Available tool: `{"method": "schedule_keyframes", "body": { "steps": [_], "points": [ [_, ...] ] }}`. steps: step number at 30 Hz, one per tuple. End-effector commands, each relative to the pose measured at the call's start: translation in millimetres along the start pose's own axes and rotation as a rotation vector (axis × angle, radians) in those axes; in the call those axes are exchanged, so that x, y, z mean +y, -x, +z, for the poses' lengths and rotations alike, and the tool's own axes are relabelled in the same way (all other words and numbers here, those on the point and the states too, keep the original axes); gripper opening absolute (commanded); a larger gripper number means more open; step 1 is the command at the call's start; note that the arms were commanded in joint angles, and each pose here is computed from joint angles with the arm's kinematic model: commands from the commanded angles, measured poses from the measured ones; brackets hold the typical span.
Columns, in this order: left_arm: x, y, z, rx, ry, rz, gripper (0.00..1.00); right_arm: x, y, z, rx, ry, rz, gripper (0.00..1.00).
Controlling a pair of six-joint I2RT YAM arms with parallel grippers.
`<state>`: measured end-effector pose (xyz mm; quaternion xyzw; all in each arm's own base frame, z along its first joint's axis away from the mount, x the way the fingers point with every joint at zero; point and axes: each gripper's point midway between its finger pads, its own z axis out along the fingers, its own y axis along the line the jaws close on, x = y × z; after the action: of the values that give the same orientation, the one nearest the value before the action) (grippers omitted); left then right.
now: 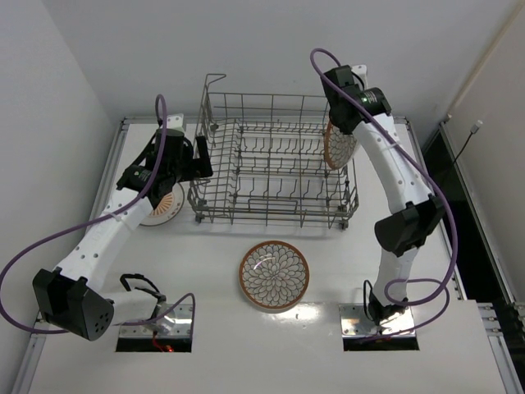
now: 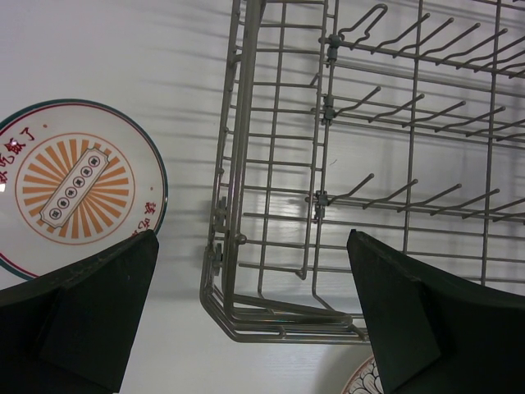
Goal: Load the plates into the dish rack
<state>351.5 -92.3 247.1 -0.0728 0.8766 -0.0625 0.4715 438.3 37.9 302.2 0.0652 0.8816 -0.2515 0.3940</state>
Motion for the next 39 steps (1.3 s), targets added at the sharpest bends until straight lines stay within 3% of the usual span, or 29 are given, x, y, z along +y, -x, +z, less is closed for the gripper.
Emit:
{"method": "schedule_keyframes", "body": {
  "steps": [1, 18, 25, 30, 32, 35, 39],
  "points": [
    [-4.2, 12.3, -8.8, -0.055, -0.021, -0.002, 1.0, -20.8, 21.0, -14.6, -0.103, -0.078, 0.042, 0.0],
    [1.0, 9.7, -10.1, -0.053, 0.001, -0.001, 1.0, 38.3, -30.4, 1.1, -0.016, -0.057, -0.178, 0.0],
    [7.8, 7.0, -10.4, -0.046, 0.035, 0.004, 1.0, 67.6, -49.4, 3.3, 0.078, 0.064, -0.128, 0.15],
    [12.9, 6.6, -10.6, -0.047, 0.062, 0.006, 1.0, 84.7, -60.2, 2.0, 0.135, 0.142, -0.113, 0.17],
    [16.2, 5.0, -10.9, -0.042, 0.079, 0.009, 1.0, 88.8, -66.3, 1.6, 0.164, 0.163, -0.129, 0.28],
    [20.9, 4.4, -11.3, -0.042, 0.104, 0.011, 1.0, 88.3, -67.8, 4.3, 0.18, 0.166, -0.13, 0.28],
    [24.7, -0.9, -11.1, -0.036, 0.116, 0.015, 1.0, 82.4, -51.6, -10.8, 0.136, 0.207, -0.081, 0.43]
  ]
}}
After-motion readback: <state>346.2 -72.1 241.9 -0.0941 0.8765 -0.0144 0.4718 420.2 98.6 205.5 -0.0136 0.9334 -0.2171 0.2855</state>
